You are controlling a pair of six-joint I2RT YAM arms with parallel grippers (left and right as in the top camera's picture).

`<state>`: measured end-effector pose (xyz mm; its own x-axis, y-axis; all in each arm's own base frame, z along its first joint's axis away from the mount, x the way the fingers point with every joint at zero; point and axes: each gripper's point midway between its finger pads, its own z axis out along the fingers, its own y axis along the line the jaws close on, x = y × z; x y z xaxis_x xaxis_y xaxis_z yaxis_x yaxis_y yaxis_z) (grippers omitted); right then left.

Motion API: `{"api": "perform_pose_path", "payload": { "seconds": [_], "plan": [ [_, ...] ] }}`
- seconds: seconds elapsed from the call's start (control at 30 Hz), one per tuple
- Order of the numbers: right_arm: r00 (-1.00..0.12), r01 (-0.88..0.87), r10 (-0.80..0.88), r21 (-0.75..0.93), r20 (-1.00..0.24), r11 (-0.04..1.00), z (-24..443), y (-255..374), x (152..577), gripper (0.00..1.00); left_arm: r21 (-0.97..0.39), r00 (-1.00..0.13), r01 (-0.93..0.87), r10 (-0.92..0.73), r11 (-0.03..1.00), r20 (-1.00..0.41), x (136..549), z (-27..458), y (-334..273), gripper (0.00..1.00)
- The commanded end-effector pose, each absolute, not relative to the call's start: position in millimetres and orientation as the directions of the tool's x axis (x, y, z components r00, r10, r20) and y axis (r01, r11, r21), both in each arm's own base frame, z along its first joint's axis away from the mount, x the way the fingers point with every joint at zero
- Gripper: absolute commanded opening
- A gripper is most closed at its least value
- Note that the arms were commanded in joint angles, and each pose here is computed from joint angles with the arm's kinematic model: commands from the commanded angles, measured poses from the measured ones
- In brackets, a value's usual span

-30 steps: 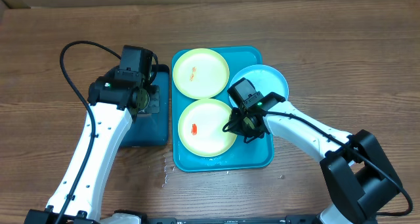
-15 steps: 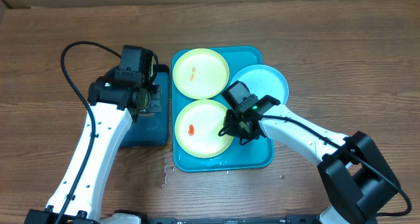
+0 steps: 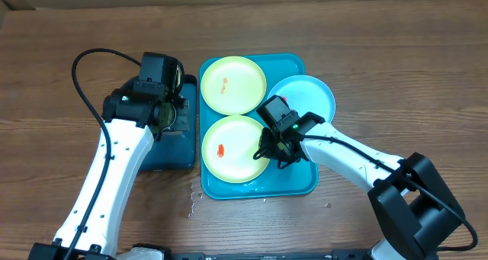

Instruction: Clean dirty plates on tray and stack at the side

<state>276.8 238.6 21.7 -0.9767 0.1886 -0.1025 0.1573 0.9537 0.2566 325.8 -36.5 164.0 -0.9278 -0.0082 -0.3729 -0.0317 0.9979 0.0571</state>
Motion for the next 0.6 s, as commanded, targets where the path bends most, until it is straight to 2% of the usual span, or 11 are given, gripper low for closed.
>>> {"api": "perform_pose_path", "payload": {
  "seconds": [0.0, 0.1, 0.23, 0.43, 0.57],
  "plan": [
    [-0.973, 0.186, 0.212, 0.241, -0.088, 0.953, 14, 233, 272, 0.16, 0.042, -0.923, -0.004, 0.012, 0.999, -0.384, 330, 168, -42, 0.04],
    [-0.973, 0.186, 0.212, 0.241, -0.088, 0.953, 14, 233, 272, 0.04, 0.033, -0.924, -0.001, 0.012, 0.999, -0.383, 329, 168, -43, 0.04],
    [-0.972, 0.186, 0.214, 0.244, -0.096, 0.952, 14, 234, 274, 0.04, 0.017, -0.919, -0.011, -0.004, 1.0, -0.395, 334, 169, -38, 0.04],
    [-0.963, 0.199, 0.235, 0.236, -0.134, 0.951, 16, 231, 282, 0.04, -0.137, -0.904, 0.023, -0.038, 0.99, -0.426, 346, 175, -36, 0.04],
    [-0.962, 0.2, 0.236, 0.233, -0.14, 0.952, 16, 230, 283, 0.04, -0.153, -0.907, 0.001, -0.064, 0.988, -0.416, 344, 175, -29, 0.04]
  ]
}}
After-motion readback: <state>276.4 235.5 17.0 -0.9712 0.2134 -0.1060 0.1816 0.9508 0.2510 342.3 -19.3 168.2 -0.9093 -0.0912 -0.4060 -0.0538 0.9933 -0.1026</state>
